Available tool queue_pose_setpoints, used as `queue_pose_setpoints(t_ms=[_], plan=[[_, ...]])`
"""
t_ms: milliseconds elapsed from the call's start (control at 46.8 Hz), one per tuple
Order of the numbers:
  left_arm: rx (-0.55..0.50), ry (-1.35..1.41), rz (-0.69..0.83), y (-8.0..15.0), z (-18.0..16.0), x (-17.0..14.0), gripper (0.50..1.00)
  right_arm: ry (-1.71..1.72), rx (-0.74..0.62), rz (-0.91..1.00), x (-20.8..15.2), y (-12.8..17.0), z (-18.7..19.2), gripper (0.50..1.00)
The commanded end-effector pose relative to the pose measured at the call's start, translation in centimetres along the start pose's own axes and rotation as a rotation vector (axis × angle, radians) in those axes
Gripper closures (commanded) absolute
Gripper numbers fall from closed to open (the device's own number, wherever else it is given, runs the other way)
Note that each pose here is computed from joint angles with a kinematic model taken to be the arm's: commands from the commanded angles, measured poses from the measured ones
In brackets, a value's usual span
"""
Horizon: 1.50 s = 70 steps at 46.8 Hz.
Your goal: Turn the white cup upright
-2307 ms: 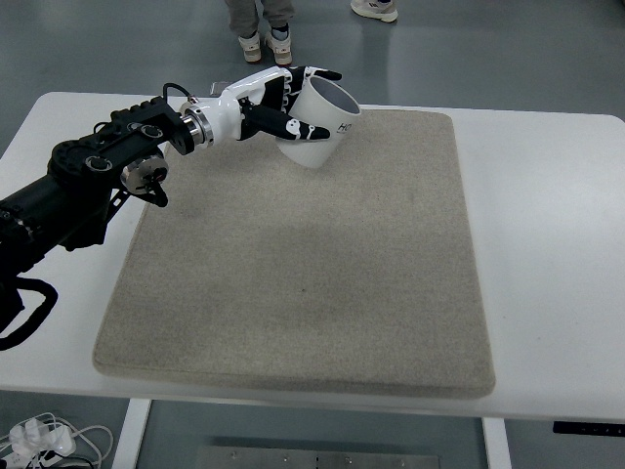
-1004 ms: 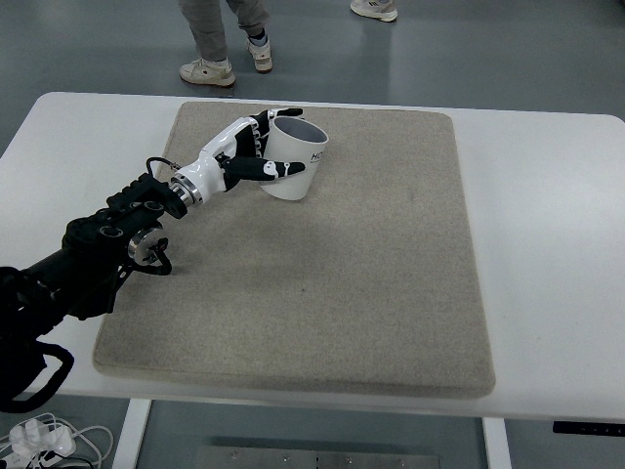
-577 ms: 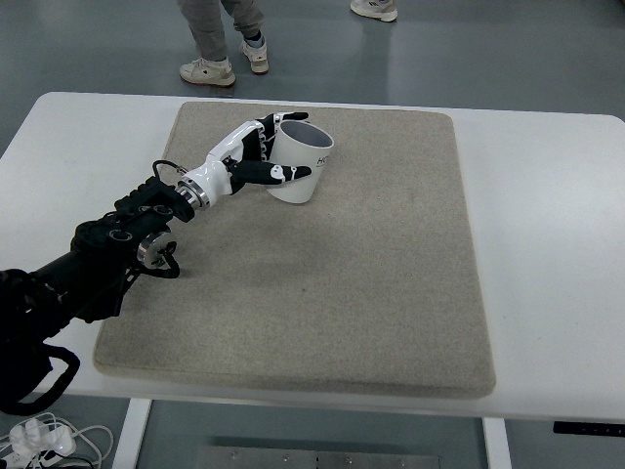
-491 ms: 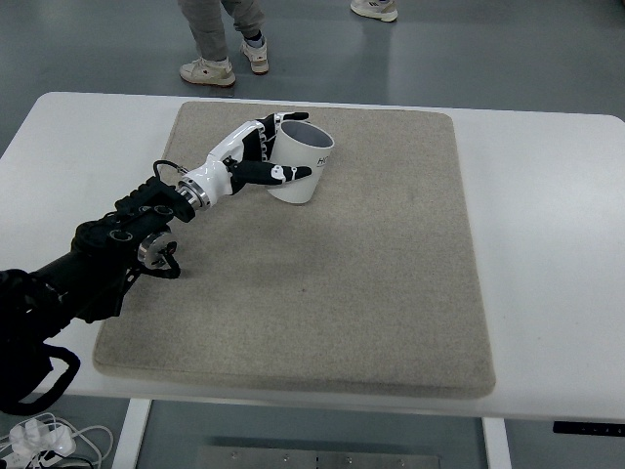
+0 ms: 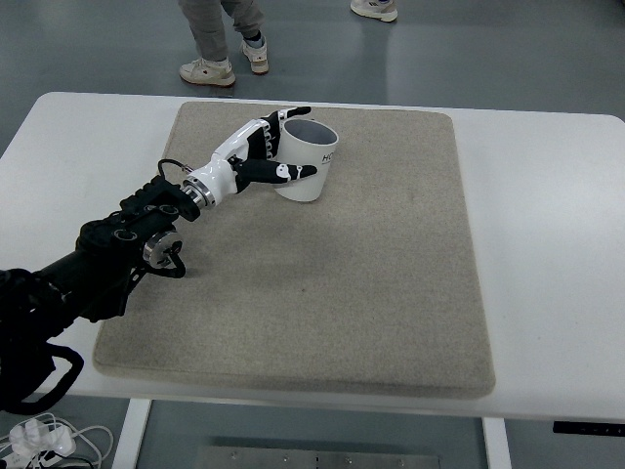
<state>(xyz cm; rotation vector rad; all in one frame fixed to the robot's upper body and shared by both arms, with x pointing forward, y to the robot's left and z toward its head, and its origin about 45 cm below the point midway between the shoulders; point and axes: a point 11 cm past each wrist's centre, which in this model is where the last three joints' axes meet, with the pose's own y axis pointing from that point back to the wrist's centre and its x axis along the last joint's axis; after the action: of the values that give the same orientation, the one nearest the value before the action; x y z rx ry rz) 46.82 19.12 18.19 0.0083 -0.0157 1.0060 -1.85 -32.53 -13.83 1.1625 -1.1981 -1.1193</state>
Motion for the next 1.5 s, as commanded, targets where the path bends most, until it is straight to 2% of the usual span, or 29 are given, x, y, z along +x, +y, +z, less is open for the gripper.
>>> queue_pose_setpoints(t_ms=[0,214,406,833,1153,1346,1474], plan=[[-0.002,0.000,-0.001,0.0,0.1,0.0,0.540,0.000,0.000,0.000,0.0,0.0,0.0,0.548],[-0.010,0.000,-0.004,-0.2,0.5,0.0,0.534,-0.001,0.000,0.000,0.0,0.0,0.0,0.548],[-0.044,0.014,-0.028,-0.7,1.7,-0.4,0.508,0.000,0.000,0.000,0.0,0.0,0.0,0.548],[-0.185,0.000,0.007,-2.3,8.6,2.4,0.508,0.000,0.000,0.000,0.0,0.0,0.0,0.548],[-0.305,0.038,0.135,-3.1,13.5,5.5,0.508,-0.001,0.000,0.000,0.0,0.0,0.0,0.548],[-0.313,0.108,0.251,-1.7,12.8,8.5,0.508,0.000,0.000,0.000,0.0,0.0,0.0,0.548],[-0.314,0.134,0.257,-1.3,12.3,8.9,0.508,0.000,0.000,0.000,0.0,0.0,0.0,0.548]])
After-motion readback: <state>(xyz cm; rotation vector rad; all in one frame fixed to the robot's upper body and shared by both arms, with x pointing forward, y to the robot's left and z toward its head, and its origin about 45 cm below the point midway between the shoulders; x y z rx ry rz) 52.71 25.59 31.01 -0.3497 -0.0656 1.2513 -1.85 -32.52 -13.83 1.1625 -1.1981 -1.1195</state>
